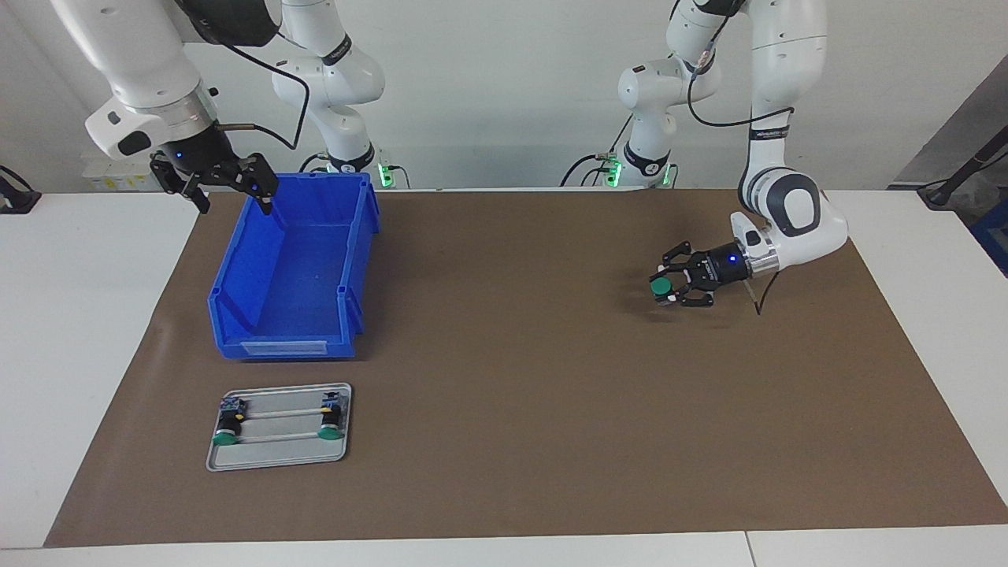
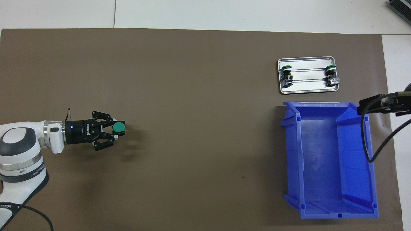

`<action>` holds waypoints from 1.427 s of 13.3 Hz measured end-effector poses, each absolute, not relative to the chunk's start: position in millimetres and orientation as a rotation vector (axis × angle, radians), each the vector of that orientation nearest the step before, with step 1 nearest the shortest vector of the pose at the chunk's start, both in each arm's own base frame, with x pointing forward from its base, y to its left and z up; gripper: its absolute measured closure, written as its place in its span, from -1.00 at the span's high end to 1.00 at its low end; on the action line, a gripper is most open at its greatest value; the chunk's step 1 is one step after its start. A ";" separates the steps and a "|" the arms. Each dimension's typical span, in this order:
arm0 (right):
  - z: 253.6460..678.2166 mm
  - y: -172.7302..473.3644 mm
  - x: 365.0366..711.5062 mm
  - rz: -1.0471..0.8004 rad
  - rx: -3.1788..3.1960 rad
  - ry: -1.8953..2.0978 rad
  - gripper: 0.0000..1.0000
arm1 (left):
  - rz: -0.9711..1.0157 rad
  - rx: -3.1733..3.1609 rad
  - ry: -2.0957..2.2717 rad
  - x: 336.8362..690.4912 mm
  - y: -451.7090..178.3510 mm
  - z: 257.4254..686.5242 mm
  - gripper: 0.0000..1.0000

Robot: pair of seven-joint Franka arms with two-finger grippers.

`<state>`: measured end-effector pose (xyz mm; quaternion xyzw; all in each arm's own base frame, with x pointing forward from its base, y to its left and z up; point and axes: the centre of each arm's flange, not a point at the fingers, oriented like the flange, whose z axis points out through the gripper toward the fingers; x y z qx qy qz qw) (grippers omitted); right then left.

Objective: Place and press button with both arms

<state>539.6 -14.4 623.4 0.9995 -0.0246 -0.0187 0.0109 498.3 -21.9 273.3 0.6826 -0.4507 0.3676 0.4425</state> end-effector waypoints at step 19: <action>623.4 -14.4 539.6 -0.058 3.118 -0.077 1.00 | 1.282 1.613 -0.877 486.7 -115.1 198.4 -0.21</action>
